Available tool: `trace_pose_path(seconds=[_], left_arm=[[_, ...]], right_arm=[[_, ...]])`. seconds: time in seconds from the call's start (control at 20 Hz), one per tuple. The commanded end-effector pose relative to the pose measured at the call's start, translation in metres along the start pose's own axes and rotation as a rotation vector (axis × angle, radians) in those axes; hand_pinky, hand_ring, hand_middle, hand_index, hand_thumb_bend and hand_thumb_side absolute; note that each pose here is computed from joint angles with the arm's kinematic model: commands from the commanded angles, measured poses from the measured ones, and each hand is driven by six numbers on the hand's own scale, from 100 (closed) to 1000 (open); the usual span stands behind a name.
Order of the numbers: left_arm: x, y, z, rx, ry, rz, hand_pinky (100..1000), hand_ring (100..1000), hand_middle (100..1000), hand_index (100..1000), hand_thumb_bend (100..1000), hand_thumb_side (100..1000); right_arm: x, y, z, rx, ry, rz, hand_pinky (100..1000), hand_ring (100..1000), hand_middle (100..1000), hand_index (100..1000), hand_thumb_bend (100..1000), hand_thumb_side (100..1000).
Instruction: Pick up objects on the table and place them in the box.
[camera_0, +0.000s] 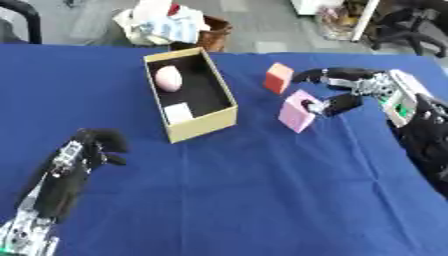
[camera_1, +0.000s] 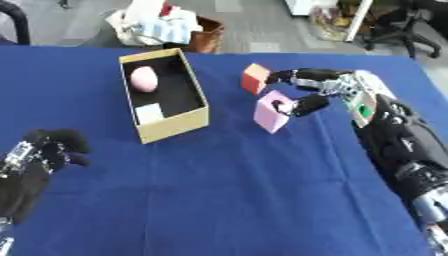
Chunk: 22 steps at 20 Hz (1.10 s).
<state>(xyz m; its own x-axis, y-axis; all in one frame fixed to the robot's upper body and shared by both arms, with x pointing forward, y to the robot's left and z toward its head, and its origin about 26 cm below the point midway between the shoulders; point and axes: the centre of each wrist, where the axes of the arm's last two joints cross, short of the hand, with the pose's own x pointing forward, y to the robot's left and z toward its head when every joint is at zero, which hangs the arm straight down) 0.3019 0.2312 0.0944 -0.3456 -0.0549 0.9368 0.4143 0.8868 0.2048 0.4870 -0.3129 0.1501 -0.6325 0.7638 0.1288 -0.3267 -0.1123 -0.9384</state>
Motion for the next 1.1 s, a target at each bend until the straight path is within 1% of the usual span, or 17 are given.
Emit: trace_pose_path(seconds=[0.05,0.5,0.95,1.1], left_arm=[[0.006,0.002,-0.002,-0.004,-0.021,-0.014,640,701,645,755,100,940],[0.006,0.002,-0.002,-0.006,-0.022,-0.012,640,700,645,755,100,942],[0.006,0.002,-0.002,-0.005,-0.024,-0.011,640,700,645,755,100,943],[0.006,0.002,-0.002,-0.005,-0.023,-0.011,640,700,645,755,100,944]], right_arm=[[-0.001,-0.013,0.002,0.247,-0.181,0.195,918,1000,1000,1000,100,689],[-0.003,0.002,-0.004,0.252,-0.141,0.203,919,1000,1000,1000,100,692],[-0.006,0.006,-0.005,0.207,-0.112,0.226,919,1000,1000,1000,100,665],[-0.007,0.009,-0.005,0.189,-0.106,0.226,896,981,1000,1000,100,622]])
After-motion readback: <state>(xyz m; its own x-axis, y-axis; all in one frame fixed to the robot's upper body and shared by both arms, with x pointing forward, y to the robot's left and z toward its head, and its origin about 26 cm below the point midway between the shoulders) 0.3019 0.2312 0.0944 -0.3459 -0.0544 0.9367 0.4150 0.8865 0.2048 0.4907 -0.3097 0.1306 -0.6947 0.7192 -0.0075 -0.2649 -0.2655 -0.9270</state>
